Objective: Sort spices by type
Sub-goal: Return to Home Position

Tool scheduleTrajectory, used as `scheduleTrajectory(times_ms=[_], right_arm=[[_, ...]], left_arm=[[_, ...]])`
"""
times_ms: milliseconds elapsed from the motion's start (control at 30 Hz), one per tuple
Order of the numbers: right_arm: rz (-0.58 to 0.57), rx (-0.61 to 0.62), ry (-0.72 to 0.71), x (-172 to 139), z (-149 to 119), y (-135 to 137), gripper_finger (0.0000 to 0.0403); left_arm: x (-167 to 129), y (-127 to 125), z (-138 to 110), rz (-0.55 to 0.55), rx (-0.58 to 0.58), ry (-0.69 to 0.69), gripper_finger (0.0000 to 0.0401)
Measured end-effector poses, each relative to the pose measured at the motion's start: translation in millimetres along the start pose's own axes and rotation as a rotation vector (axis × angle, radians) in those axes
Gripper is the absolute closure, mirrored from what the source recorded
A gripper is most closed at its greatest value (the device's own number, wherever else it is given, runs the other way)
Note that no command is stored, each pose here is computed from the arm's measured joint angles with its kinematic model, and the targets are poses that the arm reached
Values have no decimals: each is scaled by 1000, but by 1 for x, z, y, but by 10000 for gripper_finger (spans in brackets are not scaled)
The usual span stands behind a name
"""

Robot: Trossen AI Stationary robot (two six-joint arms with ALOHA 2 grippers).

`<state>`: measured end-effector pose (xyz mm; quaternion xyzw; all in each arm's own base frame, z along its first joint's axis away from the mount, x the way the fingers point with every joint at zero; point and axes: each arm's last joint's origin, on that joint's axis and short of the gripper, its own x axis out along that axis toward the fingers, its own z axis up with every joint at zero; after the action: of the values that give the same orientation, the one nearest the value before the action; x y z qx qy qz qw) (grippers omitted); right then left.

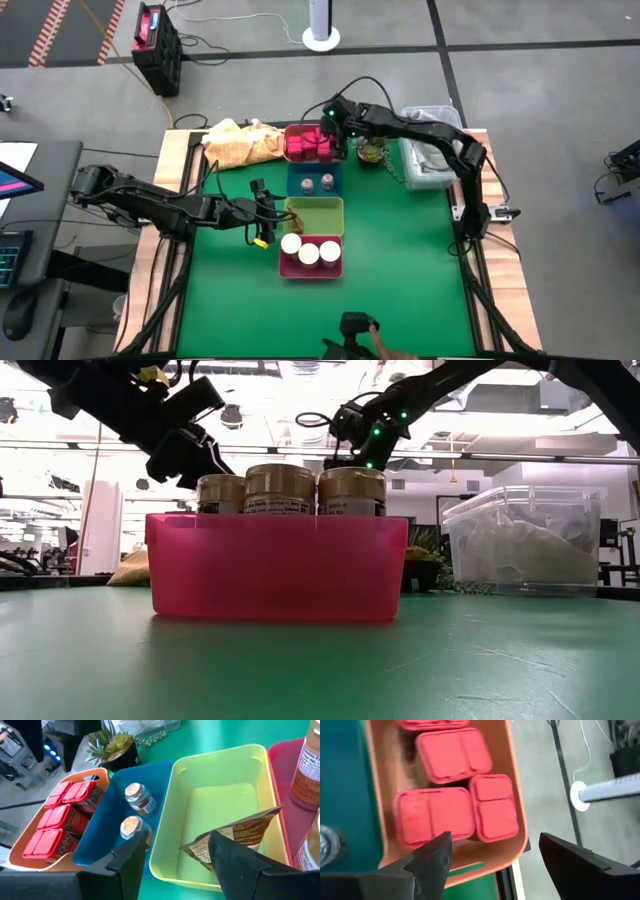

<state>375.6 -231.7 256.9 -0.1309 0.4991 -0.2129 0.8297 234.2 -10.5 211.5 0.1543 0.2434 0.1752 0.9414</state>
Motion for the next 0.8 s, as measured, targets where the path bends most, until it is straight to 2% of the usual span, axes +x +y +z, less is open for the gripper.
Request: scheduleTrajectory(times_ms=[200, 333, 433, 633, 800], right_arm=[[0, 94, -31, -19, 1, -8, 81], [56, 158, -161, -61, 3, -18, 81], [36, 189, -271, -93, -5, -17, 81], [-12, 280, -469, -127, -52, 8, 81], [-1, 358, -610, -134, -92, 41, 81]], left_arm=[[-5, 4, 4, 8, -62, -34, 195], [-19, 14, 12, 32, -111, -87, 195], [-35, 24, 17, 47, -164, -138, 195], [-51, 33, 16, 47, -226, -154, 195], [-44, 28, 12, 42, -214, -117, 195]])
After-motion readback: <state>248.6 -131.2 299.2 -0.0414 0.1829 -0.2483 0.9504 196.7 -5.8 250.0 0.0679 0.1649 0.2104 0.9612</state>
